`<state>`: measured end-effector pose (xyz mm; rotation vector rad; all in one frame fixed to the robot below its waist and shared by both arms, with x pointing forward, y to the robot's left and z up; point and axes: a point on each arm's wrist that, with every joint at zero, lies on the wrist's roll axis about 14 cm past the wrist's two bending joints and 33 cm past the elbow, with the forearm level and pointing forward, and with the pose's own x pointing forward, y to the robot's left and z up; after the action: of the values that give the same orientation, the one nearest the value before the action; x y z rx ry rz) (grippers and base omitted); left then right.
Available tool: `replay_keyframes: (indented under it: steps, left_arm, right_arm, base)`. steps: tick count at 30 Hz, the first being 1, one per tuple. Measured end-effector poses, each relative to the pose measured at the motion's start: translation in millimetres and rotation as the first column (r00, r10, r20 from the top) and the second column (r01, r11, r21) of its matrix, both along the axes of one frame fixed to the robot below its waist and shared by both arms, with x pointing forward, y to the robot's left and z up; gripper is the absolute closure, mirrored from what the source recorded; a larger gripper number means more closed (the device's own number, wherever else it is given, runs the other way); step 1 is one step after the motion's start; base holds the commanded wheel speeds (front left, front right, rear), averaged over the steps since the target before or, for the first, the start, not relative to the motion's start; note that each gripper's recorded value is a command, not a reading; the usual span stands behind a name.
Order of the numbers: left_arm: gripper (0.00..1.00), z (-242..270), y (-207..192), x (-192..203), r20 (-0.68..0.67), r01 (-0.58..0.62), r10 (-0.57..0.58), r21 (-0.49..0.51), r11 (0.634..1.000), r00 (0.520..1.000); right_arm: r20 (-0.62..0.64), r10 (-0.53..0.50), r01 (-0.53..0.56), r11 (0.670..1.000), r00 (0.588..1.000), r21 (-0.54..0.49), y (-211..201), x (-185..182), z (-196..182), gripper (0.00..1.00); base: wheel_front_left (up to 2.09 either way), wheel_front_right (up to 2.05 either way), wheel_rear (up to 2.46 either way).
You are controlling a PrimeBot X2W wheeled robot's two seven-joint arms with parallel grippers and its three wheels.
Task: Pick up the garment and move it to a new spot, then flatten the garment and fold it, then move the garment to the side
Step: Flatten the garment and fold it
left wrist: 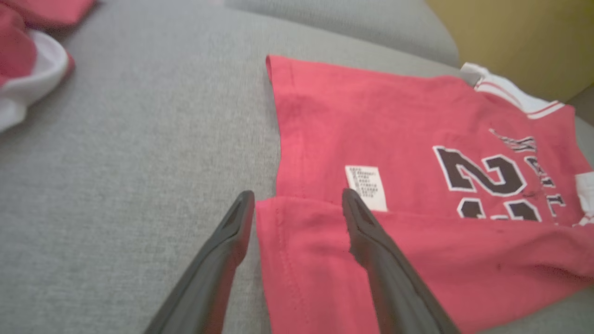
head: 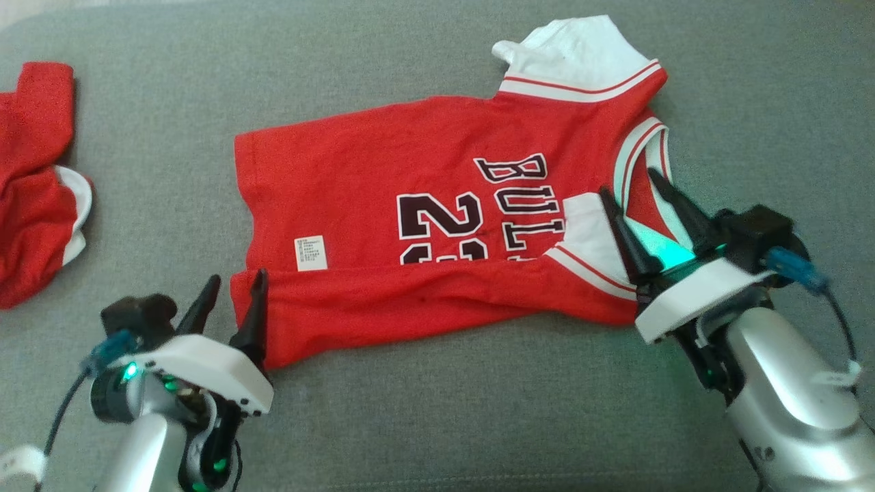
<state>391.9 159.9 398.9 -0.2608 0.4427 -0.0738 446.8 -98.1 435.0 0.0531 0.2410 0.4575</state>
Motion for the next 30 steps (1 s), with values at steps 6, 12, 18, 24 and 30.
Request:
replay_keyframes:
  steps: [6, 12, 18, 24, 30]
  left_arm:
    - [0.00, 37.0, 4.4, 0.5, 0.209, -0.066, 0.055, 0.047, 0.997, 0.976]
    - [0.00, 75.4, 9.4, -5.5, 0.368, -0.127, 0.084, 0.094, 0.987, 0.926]
    - [0.00, 87.3, 5.6, -23.9, 0.408, -0.120, 0.059, 0.127, 0.985, 0.911]
    - [0.00, 76.4, 5.1, -47.2, 0.368, -0.109, 0.047, 0.149, 0.983, 0.929]
    - [0.00, 76.5, 1.9, -50.9, 0.363, -0.100, 0.038, 0.152, 0.983, 0.931]
  right_arm:
    - [0.168, -0.102, 0.090, 0.993, 0.981, 0.081, -17.1, 2.3, 45.0, 0.00]
    - [0.233, -0.192, 0.174, 0.980, 0.953, 0.096, -34.6, -25.6, 65.6, 0.00]
    - [0.192, -0.236, 0.225, 0.971, 0.953, 0.080, -41.2, -59.2, 65.2, 0.00]
    - [0.132, -0.257, 0.249, 0.966, 0.957, 0.069, -42.9, -86.6, 55.7, 0.00]
    - [0.147, -0.258, 0.249, 0.966, 0.955, 0.077, -42.2, -89.9, 63.9, 0.00]
  base:
    - [0.00, 0.00, 0.00]
    - [0.00, 0.00, 0.00]
    - [0.00, 0.00, 0.00]
    - [0.00, 0.00, 0.00]
    - [0.00, 0.00, 0.00]
